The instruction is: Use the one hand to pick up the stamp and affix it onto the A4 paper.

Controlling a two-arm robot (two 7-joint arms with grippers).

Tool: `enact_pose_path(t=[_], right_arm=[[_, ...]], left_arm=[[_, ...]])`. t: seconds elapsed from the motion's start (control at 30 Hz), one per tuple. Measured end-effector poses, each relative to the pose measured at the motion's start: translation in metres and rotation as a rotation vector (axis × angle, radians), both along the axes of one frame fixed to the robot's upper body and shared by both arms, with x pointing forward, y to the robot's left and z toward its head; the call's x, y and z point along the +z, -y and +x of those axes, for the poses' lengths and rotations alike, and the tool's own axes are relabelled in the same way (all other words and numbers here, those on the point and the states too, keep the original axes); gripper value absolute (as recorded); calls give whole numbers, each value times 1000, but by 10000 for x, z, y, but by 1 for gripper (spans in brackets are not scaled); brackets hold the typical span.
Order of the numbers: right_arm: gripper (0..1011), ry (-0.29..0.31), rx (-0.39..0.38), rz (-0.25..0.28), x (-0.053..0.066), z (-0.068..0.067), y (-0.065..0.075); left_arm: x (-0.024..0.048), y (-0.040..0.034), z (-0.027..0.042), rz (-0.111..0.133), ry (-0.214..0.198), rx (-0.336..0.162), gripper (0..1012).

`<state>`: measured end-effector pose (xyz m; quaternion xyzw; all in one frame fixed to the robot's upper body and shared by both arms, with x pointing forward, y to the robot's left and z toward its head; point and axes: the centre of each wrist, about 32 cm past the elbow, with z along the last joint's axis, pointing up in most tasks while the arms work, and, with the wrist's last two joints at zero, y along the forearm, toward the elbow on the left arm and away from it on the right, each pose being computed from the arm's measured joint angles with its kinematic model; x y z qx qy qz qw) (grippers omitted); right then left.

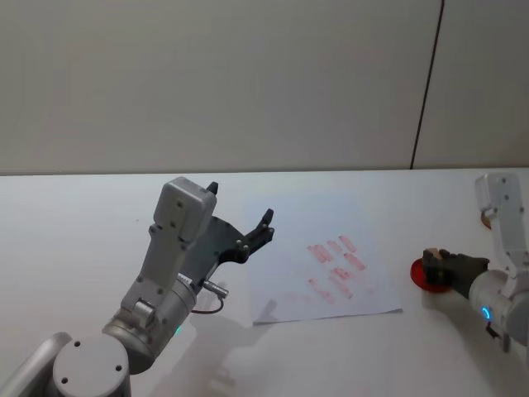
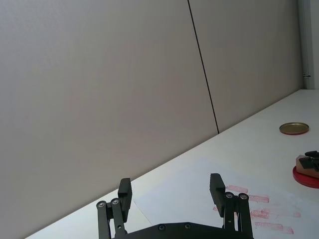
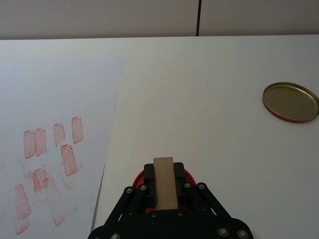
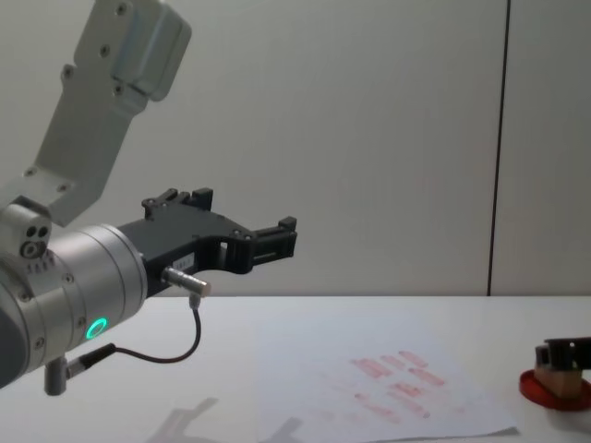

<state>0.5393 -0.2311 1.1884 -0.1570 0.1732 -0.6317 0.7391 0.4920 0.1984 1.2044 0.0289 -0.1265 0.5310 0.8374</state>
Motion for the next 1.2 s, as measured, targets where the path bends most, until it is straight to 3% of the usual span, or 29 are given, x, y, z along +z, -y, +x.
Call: enact_pose_path(t=[0.23, 0.67, 0.8, 1.0, 1.2], right_arm=[[224, 44, 7, -8, 114, -10, -15], [224, 211, 74, -32, 610, -30, -145], [224, 237, 90, -40, 690, -18, -186], [224, 248, 108, -51, 720, 38, -230], [224, 223, 125, -60, 630, 194, -270]], left_arm=[[0, 0, 0, 0, 0, 0, 993], [0, 0, 0, 0, 0, 0, 993], [0, 0, 0, 0, 0, 0, 993], [0, 0, 0, 0, 0, 0, 993], [0, 0, 0, 0, 0, 0, 993]])
